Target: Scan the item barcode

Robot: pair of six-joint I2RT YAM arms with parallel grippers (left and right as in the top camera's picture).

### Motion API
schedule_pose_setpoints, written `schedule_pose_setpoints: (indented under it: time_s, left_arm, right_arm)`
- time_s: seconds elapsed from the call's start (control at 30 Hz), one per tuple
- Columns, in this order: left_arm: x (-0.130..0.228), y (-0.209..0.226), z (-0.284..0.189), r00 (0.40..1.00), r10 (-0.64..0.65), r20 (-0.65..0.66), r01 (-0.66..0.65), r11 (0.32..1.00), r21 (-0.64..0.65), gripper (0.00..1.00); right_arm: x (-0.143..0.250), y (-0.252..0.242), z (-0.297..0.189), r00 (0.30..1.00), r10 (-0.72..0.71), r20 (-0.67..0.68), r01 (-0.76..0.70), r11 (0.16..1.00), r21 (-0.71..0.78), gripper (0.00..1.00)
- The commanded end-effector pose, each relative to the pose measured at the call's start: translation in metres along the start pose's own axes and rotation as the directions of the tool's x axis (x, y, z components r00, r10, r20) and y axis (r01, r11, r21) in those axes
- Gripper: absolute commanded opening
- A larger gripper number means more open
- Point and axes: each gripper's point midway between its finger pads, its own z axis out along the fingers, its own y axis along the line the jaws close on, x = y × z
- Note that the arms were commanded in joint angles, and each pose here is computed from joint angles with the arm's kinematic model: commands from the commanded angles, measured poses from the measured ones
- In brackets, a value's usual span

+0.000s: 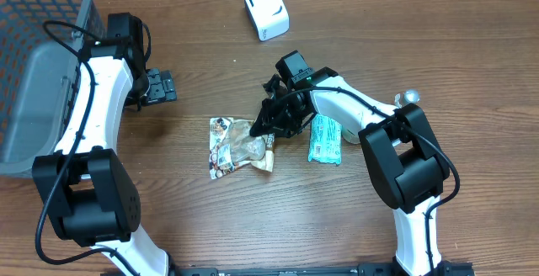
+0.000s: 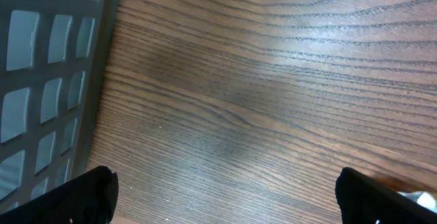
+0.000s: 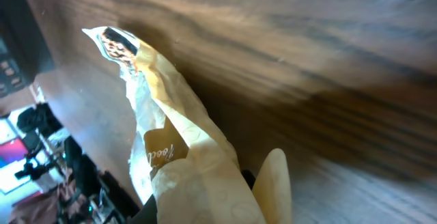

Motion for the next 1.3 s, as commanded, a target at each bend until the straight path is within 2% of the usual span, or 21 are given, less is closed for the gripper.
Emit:
schedule_pose_setpoints:
  time_s: [0.0, 0.23, 0.37, 1.27]
  left_arm:
    - [-0.005, 0.003, -0.005, 1.000, -0.012, 0.019, 0.012, 1.000, -0.003, 1.00]
    - [-0.005, 0.003, -0.005, 1.000, -0.012, 0.019, 0.012, 1.000, -0.003, 1.00]
    - [-0.005, 0.003, -0.005, 1.000, -0.011, 0.019, 0.011, 1.000, -0.003, 0.99]
    - [-0.005, 0.003, -0.005, 1.000, -0.012, 0.019, 0.012, 1.000, -0.003, 1.00]
  right_arm:
    - [0.006, 0.030, -0.027, 0.994, -0.109, 0.023, 0.110, 0.991, -0.071, 0.04]
    - [0.036, 0.070, -0.060, 0.953, -0.304, 0.011, 0.299, 0.931, -0.210, 0.04]
    - [0.049, 0.079, -0.070, 0.937, -0.350, 0.000, 0.340, 0.909, -0.242, 0.04]
    - [0.067, 0.060, -0.095, 0.945, -0.324, -0.052, 0.303, 0.922, -0.242, 0.04]
